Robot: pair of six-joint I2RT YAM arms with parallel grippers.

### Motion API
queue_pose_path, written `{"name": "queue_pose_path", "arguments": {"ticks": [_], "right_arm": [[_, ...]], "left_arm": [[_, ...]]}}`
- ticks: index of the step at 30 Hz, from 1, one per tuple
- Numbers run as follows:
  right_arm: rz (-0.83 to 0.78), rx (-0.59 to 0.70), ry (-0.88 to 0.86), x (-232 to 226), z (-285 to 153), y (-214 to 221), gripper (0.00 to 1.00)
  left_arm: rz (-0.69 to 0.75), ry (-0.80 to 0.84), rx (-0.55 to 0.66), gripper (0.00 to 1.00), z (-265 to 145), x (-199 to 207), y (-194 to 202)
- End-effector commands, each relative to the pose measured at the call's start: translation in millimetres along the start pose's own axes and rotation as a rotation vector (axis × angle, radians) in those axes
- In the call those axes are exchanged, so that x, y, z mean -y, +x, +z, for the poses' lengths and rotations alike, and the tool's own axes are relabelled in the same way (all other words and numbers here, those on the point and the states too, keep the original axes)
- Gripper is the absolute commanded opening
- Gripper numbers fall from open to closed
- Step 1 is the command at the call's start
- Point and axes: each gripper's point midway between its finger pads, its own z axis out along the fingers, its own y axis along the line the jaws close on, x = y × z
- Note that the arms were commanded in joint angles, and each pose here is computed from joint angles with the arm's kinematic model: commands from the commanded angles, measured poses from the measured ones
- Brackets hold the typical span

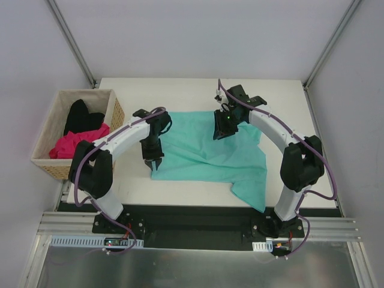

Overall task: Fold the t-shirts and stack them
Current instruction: Flatten out the tshirt

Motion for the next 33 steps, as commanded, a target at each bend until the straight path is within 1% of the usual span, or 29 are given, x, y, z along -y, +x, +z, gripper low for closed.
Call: {"name": "queue_pose_path", "arguments": {"ticks": [1,5,9,15,18,21,23,25,26,27,29,31,33], "right_arm": [[-0.027,0.062,-0.022,-8.0,-21.0,-13.2,0.28],[-0.026,0.056,-0.012,-5.7,-22.1,-11.0,0.28],[-0.024,0.053,-0.001,-3.4,-25.1,-9.7,0.28],[-0.015,0.06,0.018,4.1,-30.4,-10.9,0.28],[-0.011,0.06,0.026,7.3,-30.4,-12.9,0.28],[-0.004,0.065,0.03,10.4,-28.7,-18.0,0.28],[0.006,0.064,0.023,11.8,-26.5,-21.7,0.28],[0.013,0.053,0.004,9.7,-19.4,-27.3,0.25],[0.017,0.051,-0.004,9.2,-16.5,-30.2,0.17],[0.031,0.029,-0.014,10.3,-6.3,-30.1,0.11],[0.043,0.019,-0.047,5.3,1.8,-35.7,0.01],[0.07,-0.012,-0.076,5.0,16.6,-35.1,0.01],[0.081,-0.013,-0.094,3.4,22.1,-39.7,0.01]], "left_arm": [[0.021,-0.01,0.02,0.19,-8.9,8.8,-13.4],[0.044,-0.038,-0.005,0.19,3.8,15.6,-22.2],[0.053,-0.03,-0.018,0.19,16.4,22.5,-26.3],[0.068,0.013,0.011,0.19,21.1,42.7,-48.1],[0.077,0.042,-0.029,0.19,27.1,53.6,-48.5],[0.087,0.037,-0.06,0.18,34.7,52.8,-43.1],[0.09,0.033,-0.065,0.16,35.6,49.9,-39.9],[0.091,0.027,-0.074,0.11,38.6,46.1,-35.4],[0.091,0.029,-0.073,0.08,38.6,45.4,-34.3],[0.091,0.027,-0.076,0.0,39.6,44.0,-32.5],[0.085,0.032,-0.072,0.0,37.4,43.3,-31.1],[0.076,0.038,-0.064,0.0,33.5,42.6,-29.7],[0.069,0.043,-0.06,0.0,31.1,41.5,-27.6]]}}
